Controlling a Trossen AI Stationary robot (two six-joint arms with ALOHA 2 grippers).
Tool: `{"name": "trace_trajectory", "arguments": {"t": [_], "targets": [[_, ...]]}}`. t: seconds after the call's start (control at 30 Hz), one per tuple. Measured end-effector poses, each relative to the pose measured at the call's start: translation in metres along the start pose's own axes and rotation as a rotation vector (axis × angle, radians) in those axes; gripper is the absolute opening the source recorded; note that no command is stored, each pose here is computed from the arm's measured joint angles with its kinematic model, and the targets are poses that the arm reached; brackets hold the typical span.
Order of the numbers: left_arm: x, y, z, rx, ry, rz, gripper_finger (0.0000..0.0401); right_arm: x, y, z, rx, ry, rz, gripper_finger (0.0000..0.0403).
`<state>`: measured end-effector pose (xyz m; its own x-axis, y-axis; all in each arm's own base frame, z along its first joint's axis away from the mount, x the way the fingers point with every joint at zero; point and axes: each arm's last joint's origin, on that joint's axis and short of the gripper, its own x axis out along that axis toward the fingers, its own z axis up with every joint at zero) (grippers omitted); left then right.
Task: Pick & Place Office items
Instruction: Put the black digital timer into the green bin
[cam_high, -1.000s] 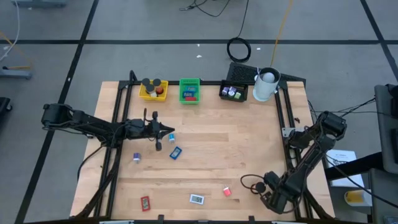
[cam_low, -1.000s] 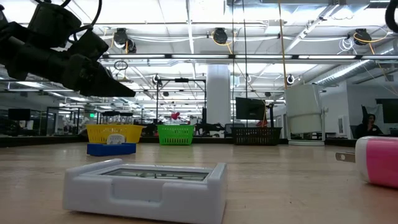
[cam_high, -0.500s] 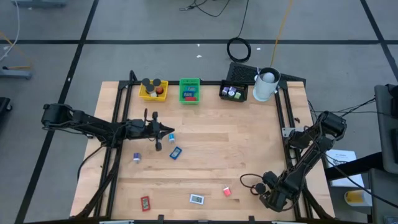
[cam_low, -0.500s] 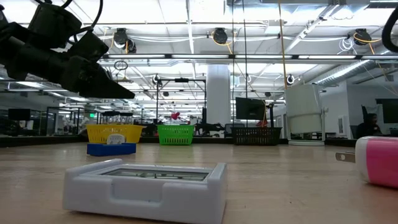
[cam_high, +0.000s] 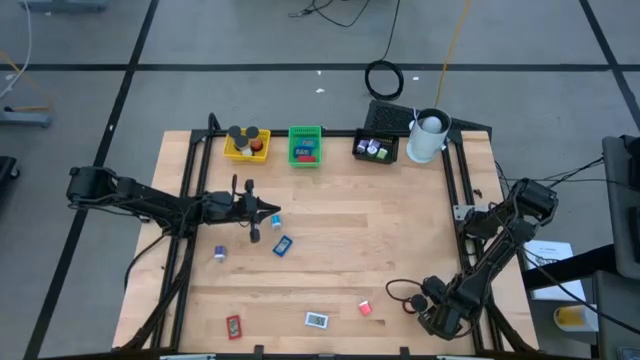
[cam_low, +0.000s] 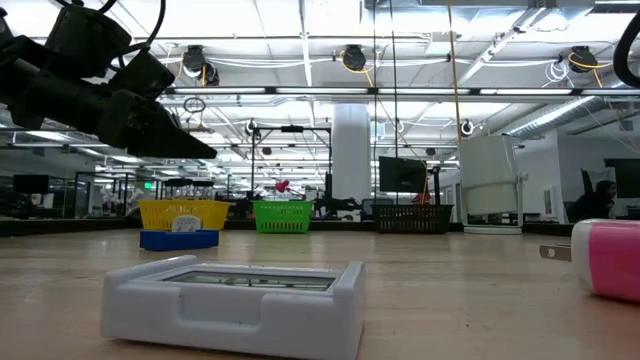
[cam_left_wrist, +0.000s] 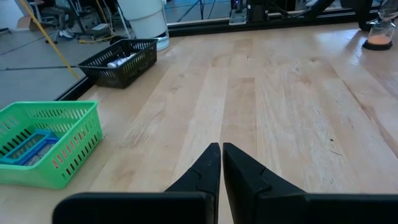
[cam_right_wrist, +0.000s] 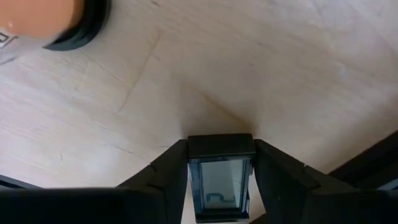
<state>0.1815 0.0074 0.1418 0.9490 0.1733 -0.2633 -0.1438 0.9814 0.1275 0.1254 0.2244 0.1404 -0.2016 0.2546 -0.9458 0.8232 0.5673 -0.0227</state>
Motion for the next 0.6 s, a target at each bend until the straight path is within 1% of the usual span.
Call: {"name": "trace_trajectory", "arguments": {"t": [0.27, 0.4, 0.43, 0.57, 0.6], "targets": [[0.000, 0.000, 0.000, 0.004, 0.000, 0.000, 0.0026, -0.006, -0.005, 0.003, -0.025, -0.039, -0.022, 0.0158], [0.000, 0.000, 0.000, 0.004, 0.000, -0.001, 0.0026, -0.015, -0.020, 0.013, 0.002, -0.117, -0.107, 0.0149], [0.000, 0.000, 0.000, 0.004, 0.001, 0.000, 0.0026, -0.020, -0.022, 0.016, 0.009, -0.116, -0.130, 0.0148], [0.000, -0.001, 0.000, 0.005, 0.005, -0.003, 0.0026, -0.036, -0.036, 0.025, 0.033, -0.146, -0.221, 0.0155], [0.000, -0.001, 0.000, 0.005, 0.005, -0.004, 0.0026, -0.039, -0.038, 0.028, 0.035, -0.162, -0.222, 0.0157]]}}
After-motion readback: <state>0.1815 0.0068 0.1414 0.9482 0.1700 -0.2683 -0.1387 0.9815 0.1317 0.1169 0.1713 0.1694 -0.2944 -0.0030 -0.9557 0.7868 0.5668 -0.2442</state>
